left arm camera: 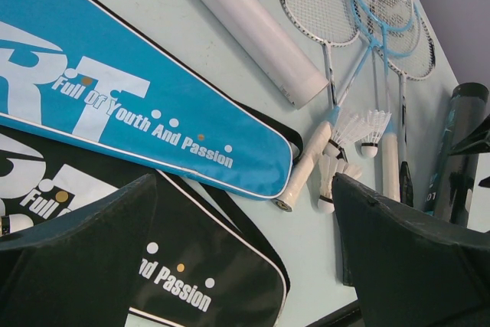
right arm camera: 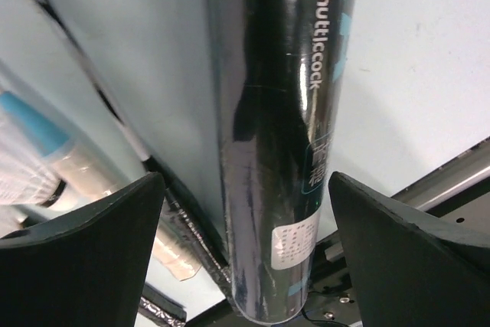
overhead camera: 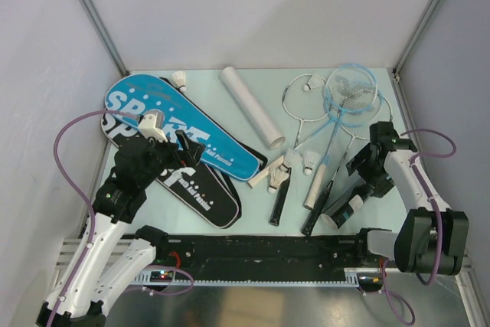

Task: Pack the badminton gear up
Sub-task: Pick up the shuttle tube at the center of the board.

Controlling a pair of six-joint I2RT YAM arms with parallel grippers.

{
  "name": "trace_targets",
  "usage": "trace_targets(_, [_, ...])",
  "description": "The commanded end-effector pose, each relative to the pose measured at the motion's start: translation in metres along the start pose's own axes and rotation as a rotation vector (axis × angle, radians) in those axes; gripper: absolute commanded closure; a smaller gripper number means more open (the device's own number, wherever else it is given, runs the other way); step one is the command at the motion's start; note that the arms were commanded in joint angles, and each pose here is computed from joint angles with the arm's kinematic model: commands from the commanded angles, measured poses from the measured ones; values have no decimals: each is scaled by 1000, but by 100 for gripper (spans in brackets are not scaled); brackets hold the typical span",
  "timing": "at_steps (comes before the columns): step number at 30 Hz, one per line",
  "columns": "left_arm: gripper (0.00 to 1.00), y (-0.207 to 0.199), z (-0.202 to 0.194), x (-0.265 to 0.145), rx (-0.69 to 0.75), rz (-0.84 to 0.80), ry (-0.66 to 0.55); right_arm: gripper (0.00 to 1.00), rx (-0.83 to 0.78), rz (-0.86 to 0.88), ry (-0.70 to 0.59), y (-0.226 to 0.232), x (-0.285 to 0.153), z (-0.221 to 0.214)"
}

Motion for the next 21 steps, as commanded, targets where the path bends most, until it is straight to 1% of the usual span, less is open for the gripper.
trace_targets(1, [0,-1,6,1,-13,-3,-39,5,60,-58,-20,-9,15,1])
trace_targets(7, [0,0,6,2,-9,2,-32,6,58,97,1,6,29,-1])
trace_targets(12, [0,1,6,2,-5,5,-36,8,52,82,0,5,38,0])
trace_targets(17, [0,2,6,0,-1,12,-47,10,40,59,29,3,49,-5])
trace_targets(18, [0,2,6,-1,0,11,-49,11,39,55,32,2,50,-6])
trace_targets(21, [0,3,7,-2,0,16,-54,17,36,49,17,0,49,-4])
Point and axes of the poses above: each gripper's point midway between its finger pads, its own x axis out along the fingers, its own y axis along the line the jaws close on, z = x × y, the point moved 4 cm from there along -x, back along the fingers, and after that the axes turned 4 degrees about x, right-handed, at the moved point
